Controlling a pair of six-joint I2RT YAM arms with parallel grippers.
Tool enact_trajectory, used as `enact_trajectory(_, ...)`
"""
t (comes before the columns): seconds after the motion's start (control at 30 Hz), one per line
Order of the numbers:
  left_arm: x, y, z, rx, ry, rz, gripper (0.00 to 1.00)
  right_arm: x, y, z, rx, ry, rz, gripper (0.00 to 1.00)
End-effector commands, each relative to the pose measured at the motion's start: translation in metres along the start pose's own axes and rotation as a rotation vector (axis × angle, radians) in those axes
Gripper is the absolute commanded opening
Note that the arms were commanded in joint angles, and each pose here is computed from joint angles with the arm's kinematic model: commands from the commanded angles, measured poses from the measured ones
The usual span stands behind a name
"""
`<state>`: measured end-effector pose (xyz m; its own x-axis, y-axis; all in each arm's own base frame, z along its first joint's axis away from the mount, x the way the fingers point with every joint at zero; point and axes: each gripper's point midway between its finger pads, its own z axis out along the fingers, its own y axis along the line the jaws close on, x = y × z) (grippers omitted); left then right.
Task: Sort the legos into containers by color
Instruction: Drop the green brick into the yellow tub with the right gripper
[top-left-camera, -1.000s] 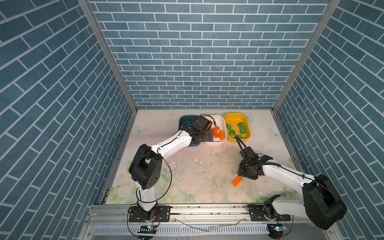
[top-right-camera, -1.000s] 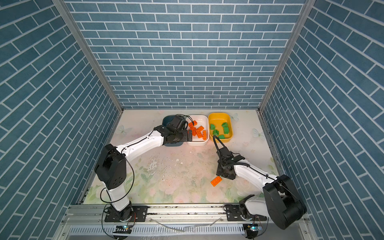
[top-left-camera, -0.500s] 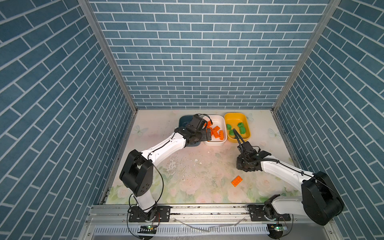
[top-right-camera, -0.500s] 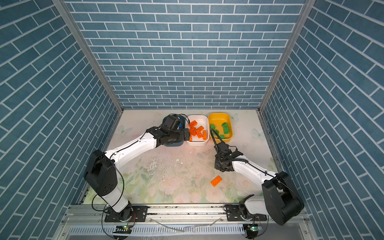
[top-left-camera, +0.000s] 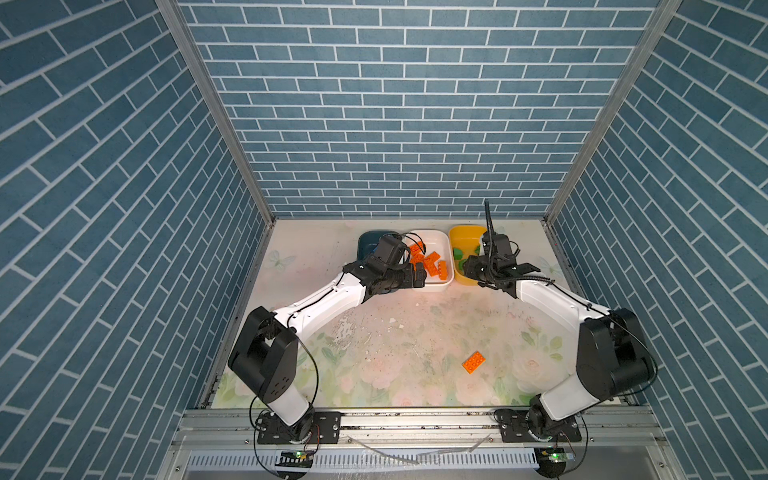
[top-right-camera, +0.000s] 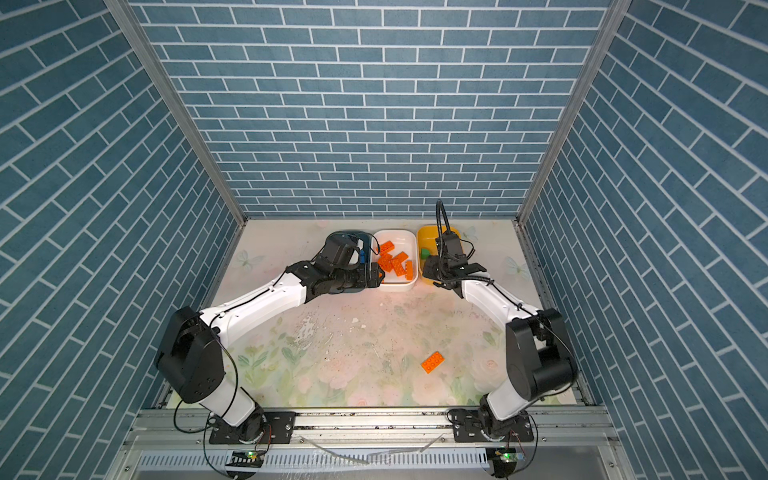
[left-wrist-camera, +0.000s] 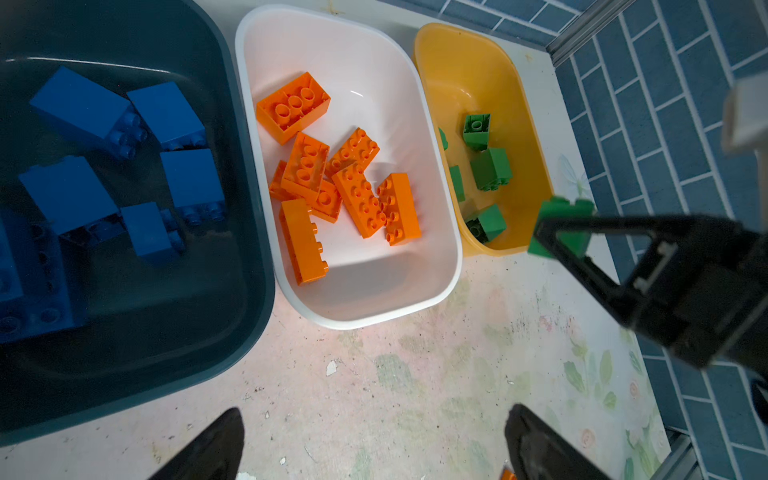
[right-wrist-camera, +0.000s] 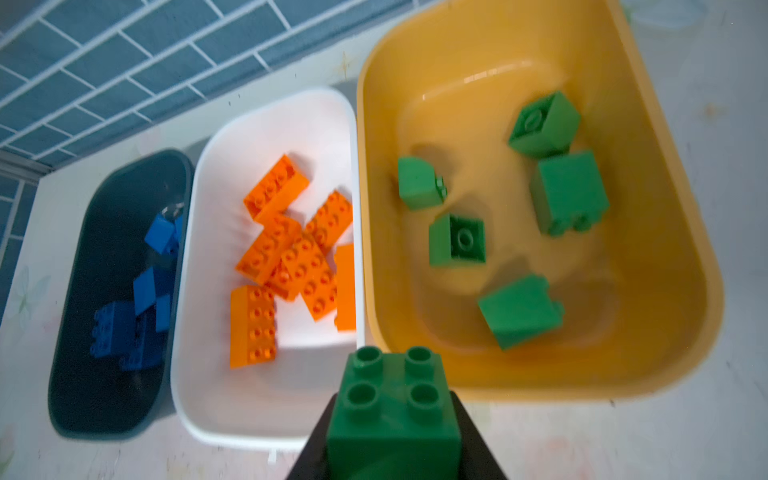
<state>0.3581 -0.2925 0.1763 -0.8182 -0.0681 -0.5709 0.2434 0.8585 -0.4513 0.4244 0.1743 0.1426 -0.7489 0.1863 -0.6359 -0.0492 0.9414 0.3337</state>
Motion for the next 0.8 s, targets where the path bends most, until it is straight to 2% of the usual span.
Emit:
enact_trajectory(0.0,-0.002,0.004,-0.008,-0.014,-0.014,0.014,0.99,-0.032,-0.004,0.026,0.045,-0.019,-0.087,0.26)
enact_trajectory(0.17,0.004,0.014,-0.016,-0.049,-0.021,0.012,0.99,-0.061,-0.029,0.076,0.197,0.013,-0.149,0.27)
enact_trajectory(0.27,0.009,0.020,-0.020,-0.070,-0.019,0.010,0.99,-0.081,-0.044,0.094,0.308,0.006,-0.175,0.31)
enact_trajectory(0.37,0.013,0.024,-0.024,-0.081,-0.017,0.011,0.99,-0.098,-0.045,0.092,0.358,-0.011,-0.190,0.44)
enact_trajectory(0.4,0.014,0.025,-0.024,-0.083,-0.014,0.013,0.99,-0.092,-0.050,0.101,0.370,0.013,-0.192,0.50)
enact_trajectory(0.5,0.018,0.027,-0.025,-0.089,-0.005,0.021,0.99,-0.094,-0.044,0.089,0.343,0.008,-0.187,0.65)
enact_trajectory(0.67,0.018,0.030,-0.024,-0.099,-0.010,0.017,0.99,-0.072,-0.032,0.055,0.239,0.015,-0.132,0.70)
enact_trajectory(0.77,0.017,0.030,-0.024,-0.092,-0.026,0.013,0.99,-0.040,-0.032,0.029,0.203,0.054,-0.086,0.77)
